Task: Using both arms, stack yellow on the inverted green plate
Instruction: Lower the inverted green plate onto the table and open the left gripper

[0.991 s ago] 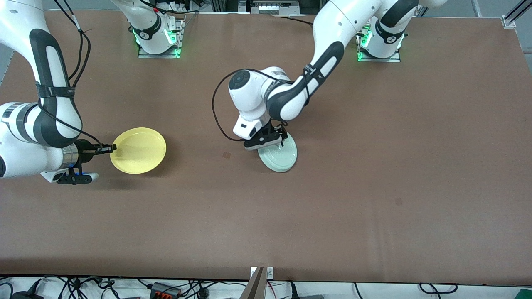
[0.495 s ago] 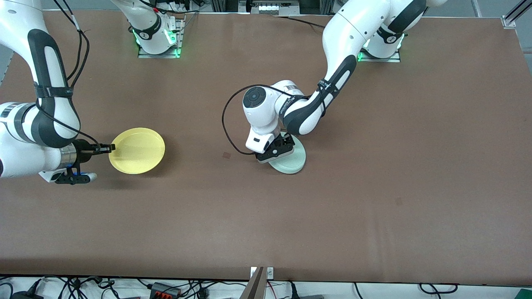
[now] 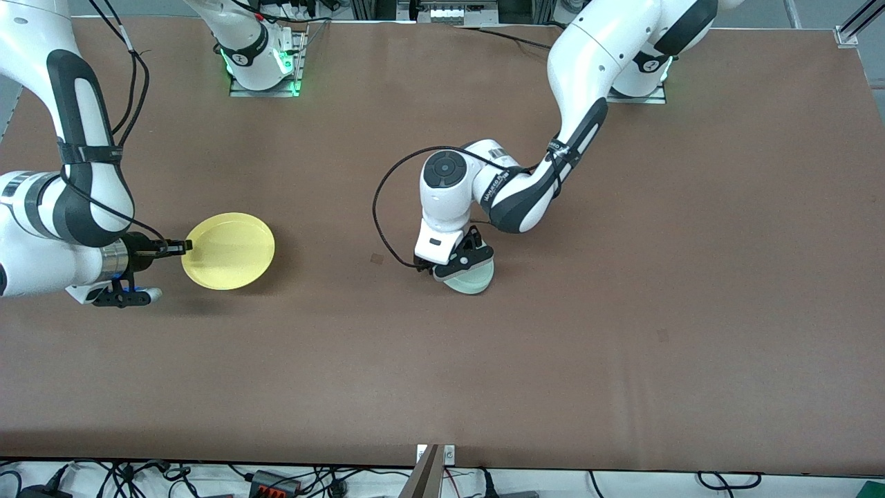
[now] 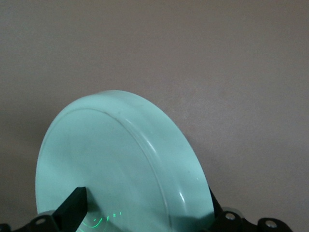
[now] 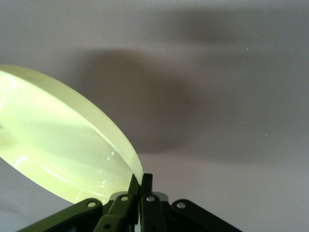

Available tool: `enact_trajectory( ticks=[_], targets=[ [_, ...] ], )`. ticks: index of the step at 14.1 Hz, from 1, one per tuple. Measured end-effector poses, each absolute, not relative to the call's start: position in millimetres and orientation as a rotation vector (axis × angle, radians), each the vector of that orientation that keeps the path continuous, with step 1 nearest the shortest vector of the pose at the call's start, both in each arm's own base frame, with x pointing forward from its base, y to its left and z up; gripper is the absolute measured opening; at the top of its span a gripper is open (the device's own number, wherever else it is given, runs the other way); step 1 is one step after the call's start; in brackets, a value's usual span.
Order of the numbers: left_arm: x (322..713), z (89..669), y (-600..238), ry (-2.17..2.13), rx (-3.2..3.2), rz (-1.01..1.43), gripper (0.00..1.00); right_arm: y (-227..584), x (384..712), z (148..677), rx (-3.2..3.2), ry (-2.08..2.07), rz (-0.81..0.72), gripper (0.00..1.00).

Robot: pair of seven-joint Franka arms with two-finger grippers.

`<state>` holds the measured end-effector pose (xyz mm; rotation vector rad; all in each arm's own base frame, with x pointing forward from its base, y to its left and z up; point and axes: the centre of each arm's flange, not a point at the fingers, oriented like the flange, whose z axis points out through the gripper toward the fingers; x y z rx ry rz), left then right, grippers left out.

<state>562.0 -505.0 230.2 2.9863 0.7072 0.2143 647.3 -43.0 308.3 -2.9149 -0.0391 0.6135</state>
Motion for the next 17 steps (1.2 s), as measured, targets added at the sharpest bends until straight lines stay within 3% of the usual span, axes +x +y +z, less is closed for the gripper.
enact_trajectory(
  ticks=[10,17],
  targets=[
    [551.9,217.5,-498.1,0.631,2.949,0.238,1.00,-43.0,647.2,307.8,-2.915,-0.039,0.614,0.03],
    [524.3,189.6,-482.8,0.485,3.350,0.320,1.00,-42.9,647.1,303.1,-2.911,-0.039,0.625,0.03]
  ],
)
